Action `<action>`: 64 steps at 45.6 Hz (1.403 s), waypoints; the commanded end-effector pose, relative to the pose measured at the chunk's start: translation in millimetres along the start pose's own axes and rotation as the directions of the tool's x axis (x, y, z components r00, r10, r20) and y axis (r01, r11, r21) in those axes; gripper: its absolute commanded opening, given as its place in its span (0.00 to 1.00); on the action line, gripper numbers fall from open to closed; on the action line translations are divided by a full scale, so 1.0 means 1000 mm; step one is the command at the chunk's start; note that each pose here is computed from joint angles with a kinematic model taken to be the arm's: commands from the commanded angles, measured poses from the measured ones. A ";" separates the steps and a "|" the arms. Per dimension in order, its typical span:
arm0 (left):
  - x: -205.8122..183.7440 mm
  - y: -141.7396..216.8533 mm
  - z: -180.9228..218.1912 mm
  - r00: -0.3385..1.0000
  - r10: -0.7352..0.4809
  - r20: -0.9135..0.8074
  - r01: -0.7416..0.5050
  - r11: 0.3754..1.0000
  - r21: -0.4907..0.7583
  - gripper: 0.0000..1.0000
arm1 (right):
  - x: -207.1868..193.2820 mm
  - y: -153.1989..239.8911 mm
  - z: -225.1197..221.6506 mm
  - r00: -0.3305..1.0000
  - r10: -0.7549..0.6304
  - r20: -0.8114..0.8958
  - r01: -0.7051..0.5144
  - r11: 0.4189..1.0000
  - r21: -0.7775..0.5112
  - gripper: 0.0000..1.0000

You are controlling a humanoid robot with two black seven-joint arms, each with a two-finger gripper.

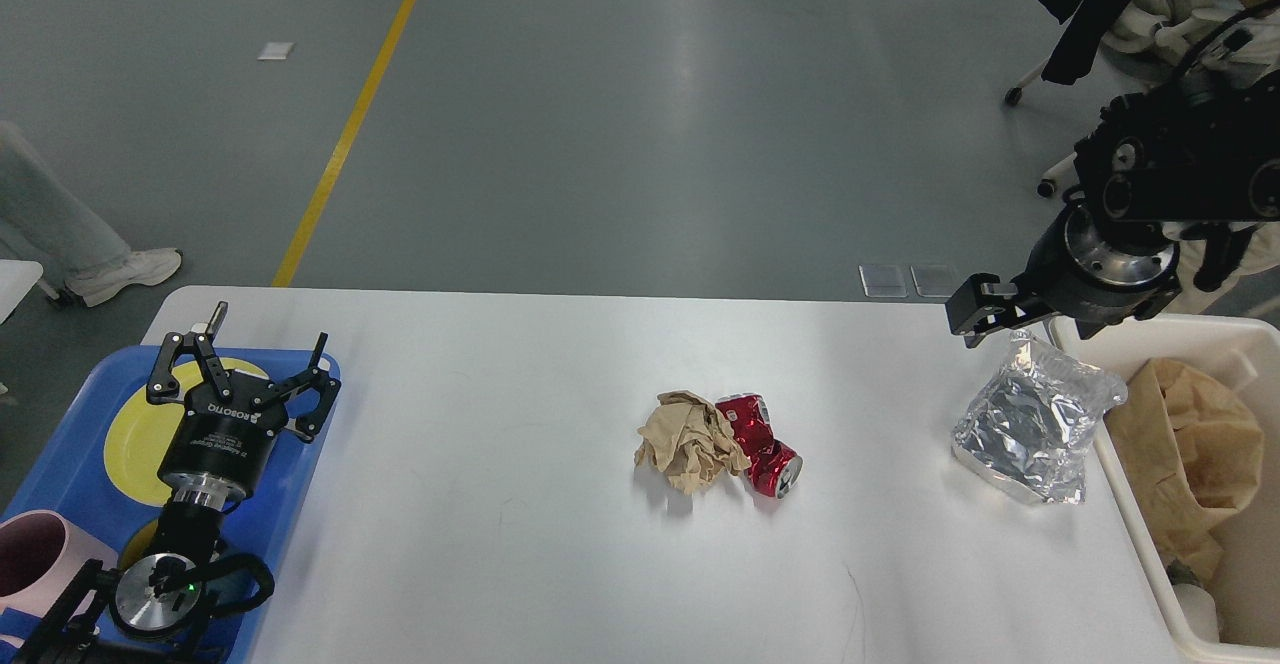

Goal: Tidy desktop
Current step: 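Reach the right gripper to the silver foil bag and grasp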

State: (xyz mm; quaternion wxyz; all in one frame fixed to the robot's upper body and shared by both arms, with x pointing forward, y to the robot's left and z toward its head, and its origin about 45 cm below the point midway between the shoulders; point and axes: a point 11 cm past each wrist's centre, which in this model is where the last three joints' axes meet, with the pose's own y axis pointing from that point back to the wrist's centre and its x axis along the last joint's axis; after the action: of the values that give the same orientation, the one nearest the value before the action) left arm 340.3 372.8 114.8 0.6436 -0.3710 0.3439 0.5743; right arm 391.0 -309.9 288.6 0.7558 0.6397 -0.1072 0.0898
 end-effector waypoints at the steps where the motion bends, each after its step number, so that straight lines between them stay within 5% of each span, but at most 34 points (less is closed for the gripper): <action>1: 0.000 0.000 0.000 1.000 -0.001 0.001 0.001 1.000 0.001 0.97 | 0.011 -0.044 0.012 0.996 0.027 0.083 -0.027 1.000 -0.001 1.00; 17: 0.000 0.000 0.000 1.000 -0.001 0.001 0.001 1.000 0.001 0.97 | 0.001 -0.153 0.025 0.940 0.242 0.241 -0.227 0.970 -0.090 1.00; 25: 0.000 0.000 0.000 1.000 -0.001 0.001 0.001 1.000 -0.001 0.97 | -0.034 -0.201 0.015 0.929 0.266 0.257 -0.247 0.963 -0.105 1.00; 45: 0.000 0.000 0.000 1.000 -0.001 0.001 0.001 1.000 0.001 0.97 | -0.056 -0.227 0.015 0.895 0.320 0.311 -0.293 0.947 -0.131 1.00; 55: 0.000 0.000 0.000 1.000 -0.001 0.000 0.001 1.000 0.000 0.97 | -0.065 -0.234 0.010 0.901 0.306 0.308 -0.280 0.952 -0.124 0.89; 64: 0.000 0.000 0.000 1.000 -0.001 0.000 0.001 1.000 0.000 0.97 | -0.070 -0.237 0.015 0.894 0.316 0.318 -0.286 0.948 -0.137 0.61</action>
State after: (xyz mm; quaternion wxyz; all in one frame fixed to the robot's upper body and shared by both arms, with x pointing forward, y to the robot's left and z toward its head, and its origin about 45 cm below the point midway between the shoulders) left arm 340.3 372.8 114.8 0.6436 -0.3709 0.3439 0.5744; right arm 389.2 -360.4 48.8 0.7303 0.5909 -0.3305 0.0905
